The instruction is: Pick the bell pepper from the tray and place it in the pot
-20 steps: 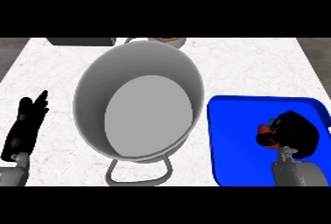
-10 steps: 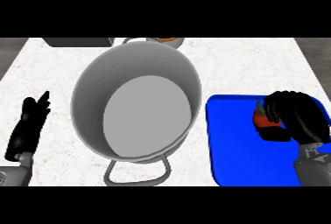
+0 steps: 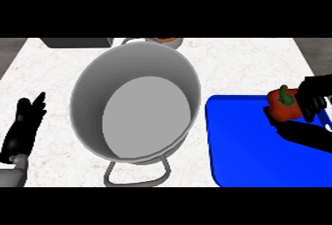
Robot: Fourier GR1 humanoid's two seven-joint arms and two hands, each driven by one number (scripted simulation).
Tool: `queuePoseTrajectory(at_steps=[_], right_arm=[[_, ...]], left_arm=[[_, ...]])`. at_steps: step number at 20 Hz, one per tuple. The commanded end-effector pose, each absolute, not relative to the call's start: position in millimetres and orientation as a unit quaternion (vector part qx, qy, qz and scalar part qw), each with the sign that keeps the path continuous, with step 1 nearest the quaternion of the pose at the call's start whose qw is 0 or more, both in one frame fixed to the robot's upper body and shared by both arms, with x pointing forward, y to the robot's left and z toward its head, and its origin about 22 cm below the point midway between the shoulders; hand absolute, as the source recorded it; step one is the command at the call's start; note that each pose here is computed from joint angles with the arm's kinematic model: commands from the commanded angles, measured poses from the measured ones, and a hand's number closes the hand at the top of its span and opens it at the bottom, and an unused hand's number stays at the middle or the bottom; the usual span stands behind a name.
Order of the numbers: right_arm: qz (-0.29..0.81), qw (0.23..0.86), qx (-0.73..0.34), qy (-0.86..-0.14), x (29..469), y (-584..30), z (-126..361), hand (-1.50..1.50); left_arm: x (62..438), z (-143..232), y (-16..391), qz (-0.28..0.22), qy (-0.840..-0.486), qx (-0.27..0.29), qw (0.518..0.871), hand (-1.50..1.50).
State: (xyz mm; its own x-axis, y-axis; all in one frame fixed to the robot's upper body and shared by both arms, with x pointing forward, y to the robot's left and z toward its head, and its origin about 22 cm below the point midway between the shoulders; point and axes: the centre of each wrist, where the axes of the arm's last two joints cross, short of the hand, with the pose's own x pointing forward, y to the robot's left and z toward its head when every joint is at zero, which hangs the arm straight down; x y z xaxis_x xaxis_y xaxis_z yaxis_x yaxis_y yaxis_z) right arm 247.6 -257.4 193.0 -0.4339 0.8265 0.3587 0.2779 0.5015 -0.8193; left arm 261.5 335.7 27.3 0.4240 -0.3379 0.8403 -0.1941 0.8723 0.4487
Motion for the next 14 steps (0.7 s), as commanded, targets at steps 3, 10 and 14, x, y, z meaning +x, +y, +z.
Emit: queuePoseTrajectory(at_steps=[3,10,14], right_arm=[[0.335,0.347,-0.331,-0.811,219.8,-233.1,268.7,1.5],[0.38,0.382,-0.296,-0.789,239.7,-157.7,289.2,1.5],[0.398,0.408,-0.284,-0.771,249.6,-116.7,290.4,1.5]], left_arm=[[254.9,27.5,331.4,-0.055,-0.538,0.238,0.807,0.0],[268.0,35.9,334.3,-0.054,-0.546,0.246,0.799,0.0],[278.7,40.5,313.4,-0.055,-0.54,0.245,0.803,0.0]])
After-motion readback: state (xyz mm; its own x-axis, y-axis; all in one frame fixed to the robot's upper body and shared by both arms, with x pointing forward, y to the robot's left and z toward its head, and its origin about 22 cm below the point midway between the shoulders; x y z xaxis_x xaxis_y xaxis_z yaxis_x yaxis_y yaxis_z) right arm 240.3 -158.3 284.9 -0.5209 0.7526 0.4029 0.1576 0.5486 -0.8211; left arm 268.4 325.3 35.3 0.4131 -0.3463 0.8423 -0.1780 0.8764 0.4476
